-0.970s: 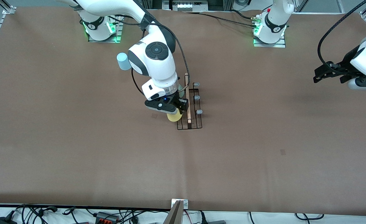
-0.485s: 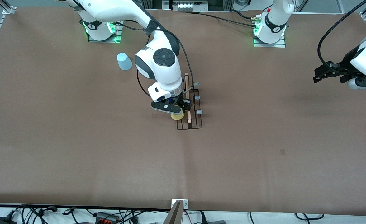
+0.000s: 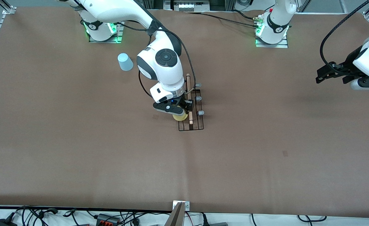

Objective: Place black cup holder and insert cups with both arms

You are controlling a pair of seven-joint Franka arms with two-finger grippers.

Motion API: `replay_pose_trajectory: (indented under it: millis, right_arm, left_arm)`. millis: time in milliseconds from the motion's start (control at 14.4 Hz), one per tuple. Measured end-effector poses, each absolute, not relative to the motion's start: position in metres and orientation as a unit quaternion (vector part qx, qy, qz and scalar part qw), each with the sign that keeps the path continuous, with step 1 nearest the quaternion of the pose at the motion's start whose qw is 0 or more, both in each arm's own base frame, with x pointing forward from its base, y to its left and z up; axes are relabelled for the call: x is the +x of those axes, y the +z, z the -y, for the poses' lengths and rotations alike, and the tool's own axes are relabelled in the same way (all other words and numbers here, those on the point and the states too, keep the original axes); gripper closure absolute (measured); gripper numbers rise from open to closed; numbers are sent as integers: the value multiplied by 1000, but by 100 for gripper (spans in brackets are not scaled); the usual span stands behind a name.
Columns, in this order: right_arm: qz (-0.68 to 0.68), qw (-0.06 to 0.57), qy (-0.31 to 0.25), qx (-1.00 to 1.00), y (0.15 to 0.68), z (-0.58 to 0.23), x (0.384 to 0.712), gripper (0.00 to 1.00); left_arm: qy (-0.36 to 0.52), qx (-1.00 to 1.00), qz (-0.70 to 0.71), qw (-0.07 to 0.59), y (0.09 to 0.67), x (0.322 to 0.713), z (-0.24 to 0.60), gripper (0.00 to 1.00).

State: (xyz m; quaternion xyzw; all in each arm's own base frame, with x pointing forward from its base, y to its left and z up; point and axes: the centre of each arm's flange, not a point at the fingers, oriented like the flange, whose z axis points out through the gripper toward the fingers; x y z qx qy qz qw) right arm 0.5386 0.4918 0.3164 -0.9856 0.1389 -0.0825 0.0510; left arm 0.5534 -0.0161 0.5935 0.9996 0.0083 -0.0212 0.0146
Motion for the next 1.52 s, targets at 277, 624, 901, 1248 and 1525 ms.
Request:
replay_pose_trajectory:
  millis: [277,624,901,1248,1525]
  right_arm:
    - [-167,74,-85,-980,356,-473,559,0]
    - [-144,30,-58,-987,464,-306,615,0]
    - [-116,2,-15,-993,542,-115,613,0]
    - [-157,-7,-29,-987,606,36,581,0]
    - [-172,-14,-14,-985,638,51,562,0]
  left_arm:
    - [-22,1000,-8,15,593,553,16,0]
    - [-22,1000,-8,15,593,553,16,0]
    - [-22,1000,-7,15,593,553,17,0]
    - [-22,1000,-5,15,594,553,18,0]
    - [-22,1000,-5,15,594,553,18,0]
